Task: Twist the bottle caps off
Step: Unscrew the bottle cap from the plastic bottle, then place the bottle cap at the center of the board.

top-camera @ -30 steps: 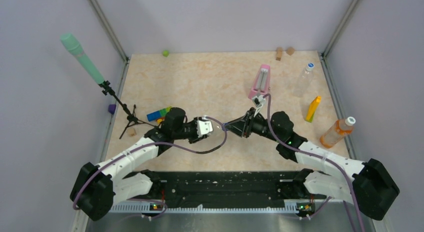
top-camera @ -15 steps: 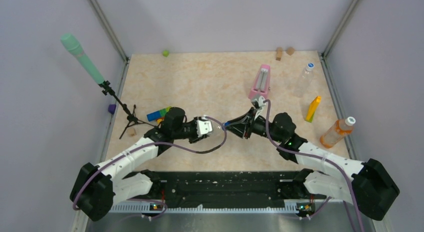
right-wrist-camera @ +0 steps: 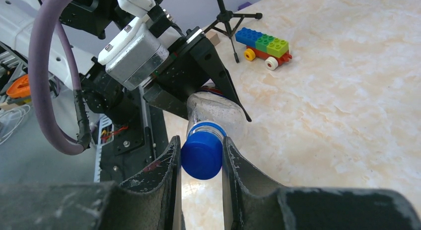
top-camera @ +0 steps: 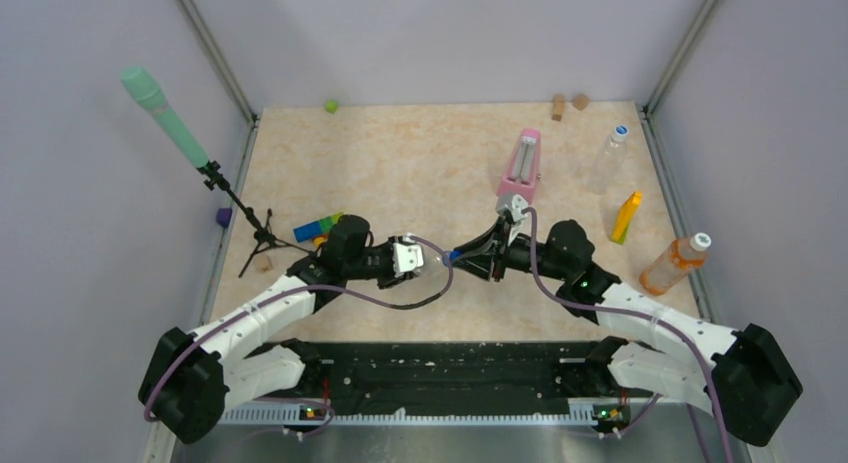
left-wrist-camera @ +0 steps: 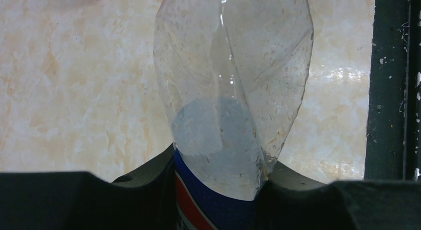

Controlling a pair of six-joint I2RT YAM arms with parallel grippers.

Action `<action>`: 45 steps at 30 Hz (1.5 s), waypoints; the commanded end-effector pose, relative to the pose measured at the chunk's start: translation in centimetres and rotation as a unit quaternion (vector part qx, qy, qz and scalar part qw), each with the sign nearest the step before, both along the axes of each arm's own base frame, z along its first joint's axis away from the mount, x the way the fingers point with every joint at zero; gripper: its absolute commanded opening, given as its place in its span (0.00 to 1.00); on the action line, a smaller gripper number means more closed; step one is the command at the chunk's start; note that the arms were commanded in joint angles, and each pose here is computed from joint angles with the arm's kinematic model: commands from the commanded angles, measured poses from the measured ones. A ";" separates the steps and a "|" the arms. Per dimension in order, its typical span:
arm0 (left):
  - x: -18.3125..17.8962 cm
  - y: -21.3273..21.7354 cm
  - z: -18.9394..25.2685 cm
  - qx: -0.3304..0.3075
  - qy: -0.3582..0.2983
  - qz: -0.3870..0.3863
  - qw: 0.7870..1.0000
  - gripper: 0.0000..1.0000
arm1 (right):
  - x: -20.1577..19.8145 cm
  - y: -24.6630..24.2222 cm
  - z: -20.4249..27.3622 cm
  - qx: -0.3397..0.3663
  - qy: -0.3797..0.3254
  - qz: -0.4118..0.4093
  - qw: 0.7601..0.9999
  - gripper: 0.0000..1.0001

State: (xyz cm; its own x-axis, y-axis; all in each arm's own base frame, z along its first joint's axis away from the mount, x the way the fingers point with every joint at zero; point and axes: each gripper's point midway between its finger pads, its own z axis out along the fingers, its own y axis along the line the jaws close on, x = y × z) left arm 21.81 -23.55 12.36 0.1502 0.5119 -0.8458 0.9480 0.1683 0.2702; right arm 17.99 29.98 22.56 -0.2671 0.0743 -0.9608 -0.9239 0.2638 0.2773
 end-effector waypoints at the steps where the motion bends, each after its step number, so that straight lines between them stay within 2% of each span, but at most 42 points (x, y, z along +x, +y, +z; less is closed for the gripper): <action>1: 1.4 0.2 1.1 -0.010 -0.025 0.030 0.999 0.00 | -1.1 0.3 2.3 0.017 -0.024 0.027 0.999 0.00; 7: 1.5 0.4 1.0 -0.007 -0.028 0.036 0.999 0.00 | -0.8 -0.4 3.5 0.025 -0.030 0.015 0.999 0.00; 15: 1.6 0.5 1.2 -0.008 -0.032 0.038 0.999 0.00 | -2.2 -0.5 1.2 -0.040 -0.032 0.071 0.996 0.00; 18: 1.7 0.5 1.4 -0.011 -0.035 0.043 0.998 0.00 | 0.9 -1.0 0.9 -0.049 -0.014 -0.013 0.999 0.00; 22: 2.5 0.7 2.3 -0.031 -0.052 0.071 0.996 0.00 | 5.1 -2.5 0.4 -0.047 0.029 -0.128 0.990 0.00; 26: 3.0 1.1 4.0 -0.068 -0.082 0.101 0.989 0.00 | 10.3 -5.2 -2.2 -0.073 0.100 -0.280 0.952 0.00; 28: 3.0 1.3 5.1 -0.092 -0.098 0.111 0.985 0.00 | 12.2 -6.1 -4.0 -0.093 0.138 -0.327 0.930 0.00; 34: 2.0 1.3 7.7 -0.155 -0.122 0.109 0.974 0.00 | 17.2 -5.9 -7.9 -0.152 0.206 -0.390 0.885 0.00; 40: 0.4 1.0 9.4 -0.199 -0.128 0.088 0.968 0.00 | 22.1 -5.3 -11.3 -0.213 0.223 -0.444 0.841 0.00; 45: -1.0 1.0 10.7 -0.224 -0.131 0.068 0.963 0.00 | 25.0 -3.5 -14.9 -0.257 0.248 -0.445 0.821 0.00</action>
State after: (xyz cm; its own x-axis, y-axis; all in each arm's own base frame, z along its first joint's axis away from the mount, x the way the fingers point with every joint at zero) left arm 21.88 -22.14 20.59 0.2983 0.2291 -0.9266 0.8128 0.4480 0.3724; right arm 41.00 26.43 9.03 -0.6681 0.0736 -0.7405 -0.1734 0.9523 0.2510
